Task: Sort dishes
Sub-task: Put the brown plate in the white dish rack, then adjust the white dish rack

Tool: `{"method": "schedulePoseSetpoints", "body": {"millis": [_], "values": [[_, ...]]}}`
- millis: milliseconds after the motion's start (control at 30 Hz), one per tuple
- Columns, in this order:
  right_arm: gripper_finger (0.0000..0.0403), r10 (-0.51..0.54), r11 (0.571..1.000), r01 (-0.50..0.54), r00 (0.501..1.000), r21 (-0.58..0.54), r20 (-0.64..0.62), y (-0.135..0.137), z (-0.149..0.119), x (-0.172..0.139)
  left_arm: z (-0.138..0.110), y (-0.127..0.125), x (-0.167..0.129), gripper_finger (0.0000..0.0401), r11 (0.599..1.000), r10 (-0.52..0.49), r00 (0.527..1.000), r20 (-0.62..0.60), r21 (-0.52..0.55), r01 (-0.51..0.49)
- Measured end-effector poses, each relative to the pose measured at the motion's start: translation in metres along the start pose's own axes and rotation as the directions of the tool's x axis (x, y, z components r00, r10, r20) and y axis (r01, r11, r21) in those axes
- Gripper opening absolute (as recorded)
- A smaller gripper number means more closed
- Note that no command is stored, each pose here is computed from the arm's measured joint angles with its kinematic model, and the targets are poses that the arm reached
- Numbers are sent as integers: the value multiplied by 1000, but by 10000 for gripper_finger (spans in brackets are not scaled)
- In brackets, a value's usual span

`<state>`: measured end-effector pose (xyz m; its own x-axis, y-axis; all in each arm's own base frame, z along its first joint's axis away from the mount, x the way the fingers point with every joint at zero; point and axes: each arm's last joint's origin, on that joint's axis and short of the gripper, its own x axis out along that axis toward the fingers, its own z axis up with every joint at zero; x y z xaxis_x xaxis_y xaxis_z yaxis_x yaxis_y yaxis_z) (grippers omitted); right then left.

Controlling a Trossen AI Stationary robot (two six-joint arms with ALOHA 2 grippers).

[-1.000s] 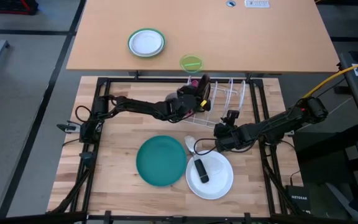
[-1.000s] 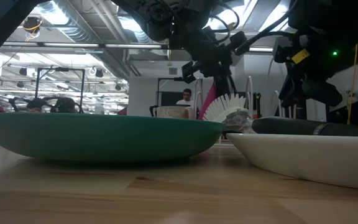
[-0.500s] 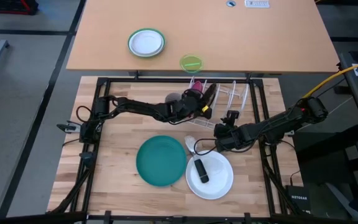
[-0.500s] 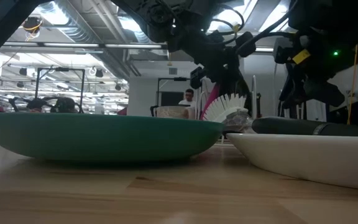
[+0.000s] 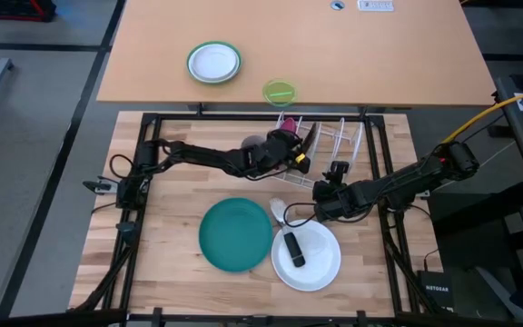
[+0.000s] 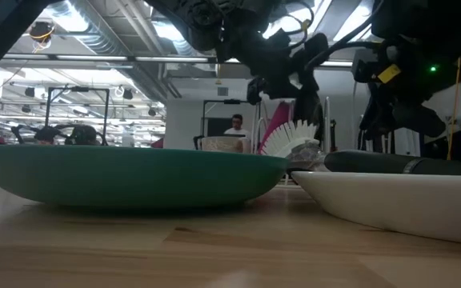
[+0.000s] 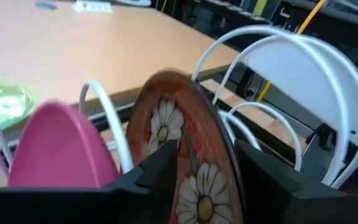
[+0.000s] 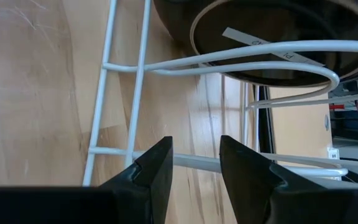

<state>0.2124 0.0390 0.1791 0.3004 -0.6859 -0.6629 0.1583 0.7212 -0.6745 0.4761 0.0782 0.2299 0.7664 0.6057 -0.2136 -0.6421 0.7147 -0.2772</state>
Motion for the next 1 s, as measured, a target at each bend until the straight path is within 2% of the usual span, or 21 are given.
{"method": "schedulePoseSetpoints", "body": {"millis": [233, 533, 700, 1000], "values": [[136, -2, 1000, 2, 1000, -18, -17, -1, -2, 0, 6, -1, -3, 160, 995, -4, 1000, 11, 102, 3], [136, -30, 999, 28, 995, -19, -94, -4, -12, -1, 15, -8, -7, 155, 986, -42, 995, 86, 166, 27], [136, -75, 997, 76, 990, 0, -123, -7, -17, -2, 23, -16, -17, 155, 973, -68, 992, 104, 228, 42], [136, -75, 997, 75, 989, -4, -125, -7, -17, -2, 33, -35, -41, 155, 946, -118, 988, 96, 313, 82]]}}
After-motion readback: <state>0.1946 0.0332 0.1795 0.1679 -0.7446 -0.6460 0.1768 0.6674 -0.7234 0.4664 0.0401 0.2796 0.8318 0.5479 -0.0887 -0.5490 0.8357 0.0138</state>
